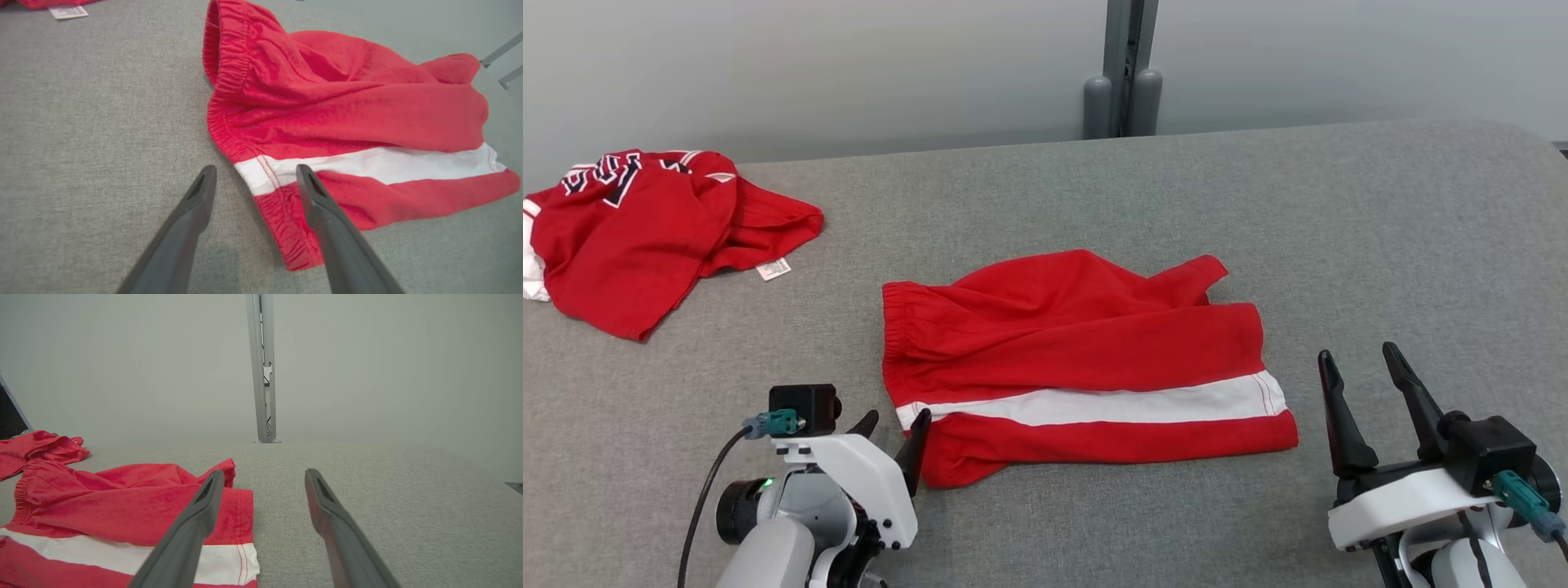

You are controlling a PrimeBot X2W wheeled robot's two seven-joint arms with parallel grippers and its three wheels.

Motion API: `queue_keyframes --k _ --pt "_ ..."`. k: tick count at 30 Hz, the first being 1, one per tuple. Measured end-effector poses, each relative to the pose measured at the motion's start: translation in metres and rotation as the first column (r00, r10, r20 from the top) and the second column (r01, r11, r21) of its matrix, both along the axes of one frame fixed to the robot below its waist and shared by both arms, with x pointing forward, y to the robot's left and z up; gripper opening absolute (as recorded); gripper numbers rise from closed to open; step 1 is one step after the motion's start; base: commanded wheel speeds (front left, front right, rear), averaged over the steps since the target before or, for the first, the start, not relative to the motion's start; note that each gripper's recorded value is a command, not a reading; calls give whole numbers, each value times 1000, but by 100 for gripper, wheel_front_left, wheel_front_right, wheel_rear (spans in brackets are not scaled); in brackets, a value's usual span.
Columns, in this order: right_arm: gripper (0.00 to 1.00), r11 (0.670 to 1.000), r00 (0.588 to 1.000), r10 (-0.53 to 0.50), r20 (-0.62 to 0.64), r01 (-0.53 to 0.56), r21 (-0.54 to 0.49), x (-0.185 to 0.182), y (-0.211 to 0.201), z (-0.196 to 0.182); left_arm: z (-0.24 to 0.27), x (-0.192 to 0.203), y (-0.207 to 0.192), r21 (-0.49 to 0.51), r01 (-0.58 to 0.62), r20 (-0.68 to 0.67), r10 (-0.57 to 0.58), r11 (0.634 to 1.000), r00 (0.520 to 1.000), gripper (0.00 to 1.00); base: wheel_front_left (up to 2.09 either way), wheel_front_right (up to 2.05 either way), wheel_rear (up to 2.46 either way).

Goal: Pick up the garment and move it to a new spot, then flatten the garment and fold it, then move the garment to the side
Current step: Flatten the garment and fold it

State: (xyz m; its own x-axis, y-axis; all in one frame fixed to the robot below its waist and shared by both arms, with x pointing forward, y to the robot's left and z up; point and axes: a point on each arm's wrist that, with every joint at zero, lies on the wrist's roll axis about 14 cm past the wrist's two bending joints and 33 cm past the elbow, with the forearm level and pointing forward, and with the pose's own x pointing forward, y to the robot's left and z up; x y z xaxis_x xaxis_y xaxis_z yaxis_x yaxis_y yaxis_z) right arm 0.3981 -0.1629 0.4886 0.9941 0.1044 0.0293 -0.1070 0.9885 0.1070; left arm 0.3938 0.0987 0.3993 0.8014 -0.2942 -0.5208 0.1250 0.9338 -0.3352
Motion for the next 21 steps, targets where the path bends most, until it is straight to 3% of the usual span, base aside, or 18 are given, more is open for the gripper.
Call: queue_keyframes --k 11,14,17,21 --pt "100 999 999 -42 -17 42 -5 3 -15 -6 -21 7 -7 -50 -31 -106 26 998 994 100 0 0 0" --pt "100 999 999 -45 -19 45 -6 3 -16 -7 -23 8 -8 -55 -40 -125 33 998 992 82 0 0 0" --pt "100 999 999 -47 -19 47 -6 4 -16 -7 -21 8 -12 -80 -43 -138 32 996 990 75 0 0 0" --pt "100 999 999 -47 -19 47 -5 4 -16 -7 -20 6 -18 -105 -46 -168 28 993 985 47 0 0 0"
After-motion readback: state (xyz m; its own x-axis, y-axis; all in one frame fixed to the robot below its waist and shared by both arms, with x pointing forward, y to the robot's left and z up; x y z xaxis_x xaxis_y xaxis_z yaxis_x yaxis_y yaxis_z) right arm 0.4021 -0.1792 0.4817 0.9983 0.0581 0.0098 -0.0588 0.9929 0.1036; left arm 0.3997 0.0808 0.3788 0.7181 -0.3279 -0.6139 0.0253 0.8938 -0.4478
